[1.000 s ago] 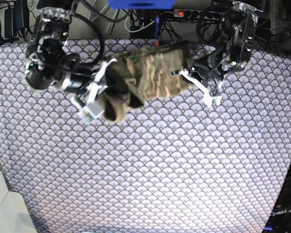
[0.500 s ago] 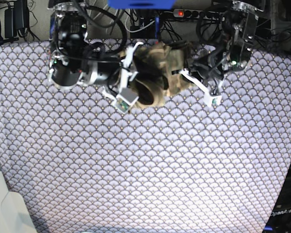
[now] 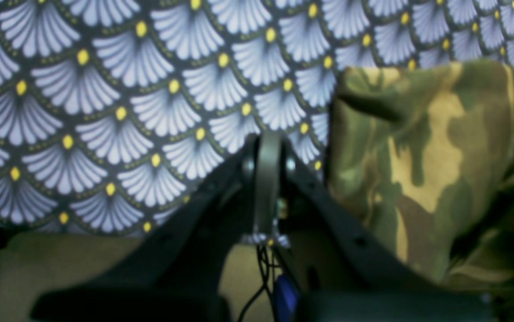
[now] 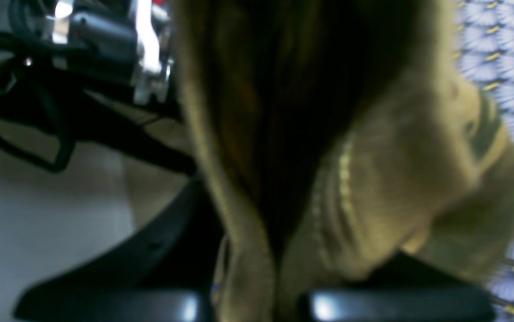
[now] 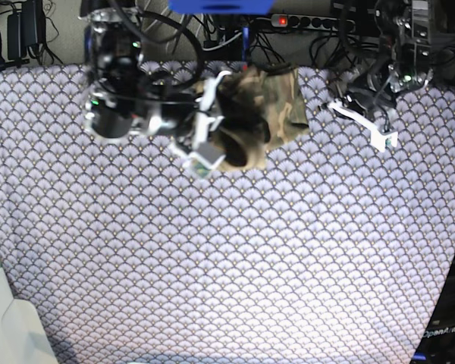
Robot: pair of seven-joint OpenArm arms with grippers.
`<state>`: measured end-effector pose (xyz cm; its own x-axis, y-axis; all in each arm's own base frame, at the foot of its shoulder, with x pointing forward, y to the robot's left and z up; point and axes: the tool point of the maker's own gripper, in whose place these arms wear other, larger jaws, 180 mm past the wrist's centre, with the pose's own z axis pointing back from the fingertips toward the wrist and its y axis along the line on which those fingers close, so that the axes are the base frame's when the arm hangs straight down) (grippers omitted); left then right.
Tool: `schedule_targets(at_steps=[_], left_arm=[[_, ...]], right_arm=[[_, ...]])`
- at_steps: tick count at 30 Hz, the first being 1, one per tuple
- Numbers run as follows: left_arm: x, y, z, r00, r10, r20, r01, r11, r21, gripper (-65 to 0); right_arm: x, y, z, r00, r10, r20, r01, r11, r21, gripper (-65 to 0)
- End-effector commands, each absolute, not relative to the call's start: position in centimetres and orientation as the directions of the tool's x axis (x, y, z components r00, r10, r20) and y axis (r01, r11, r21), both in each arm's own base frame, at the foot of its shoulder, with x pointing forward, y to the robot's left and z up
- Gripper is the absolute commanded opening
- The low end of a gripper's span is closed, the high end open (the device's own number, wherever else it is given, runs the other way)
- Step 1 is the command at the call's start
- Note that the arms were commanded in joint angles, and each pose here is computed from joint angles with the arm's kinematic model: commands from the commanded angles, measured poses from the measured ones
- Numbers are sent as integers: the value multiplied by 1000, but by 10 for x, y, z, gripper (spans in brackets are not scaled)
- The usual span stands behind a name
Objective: Fold the T-shirt properly
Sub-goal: 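Press the folded bundle down with the right gripper and withdraw the left gripper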
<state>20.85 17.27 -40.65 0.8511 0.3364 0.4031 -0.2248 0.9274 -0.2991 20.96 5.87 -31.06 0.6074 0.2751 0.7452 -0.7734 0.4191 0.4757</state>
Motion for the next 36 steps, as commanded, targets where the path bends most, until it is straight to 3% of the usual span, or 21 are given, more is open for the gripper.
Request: schedule_targets(at_steps=[1,11,14,19,21,25,36], left_arm=[[213,175,-400,841,334,425,-216,929,-301,-646],[205,175,-403,849,330,413,-217,930,-296,-646],[205,174,-403,849,331,412,-218,929,-299,-646],[205,174,-403,849,332,411,-218,929,-301,-646],[205,174,-403,849,332,411,-218,929,-301,-646],[200,175,-405,854,329,403,-220,931,-292,-646],[180,205,-408,866,318,386,-246,943,-225,-646]], right_arm=[[215,67,-300,583,244,775,-792,384,475,-650],[214,78,-316,625,244,742,-769,354,532,-641],[216,75,-317,621,252,742,-772,359,525,-550],[213,76,-317,612,273,742,-782,348,516,-311],[211,81,-313,573,311,758,-815,316,486,-247],[202,95,-299,505,342,792,-862,253,440,-236],[201,92,-283,441,348,827,-895,241,376,-235]])
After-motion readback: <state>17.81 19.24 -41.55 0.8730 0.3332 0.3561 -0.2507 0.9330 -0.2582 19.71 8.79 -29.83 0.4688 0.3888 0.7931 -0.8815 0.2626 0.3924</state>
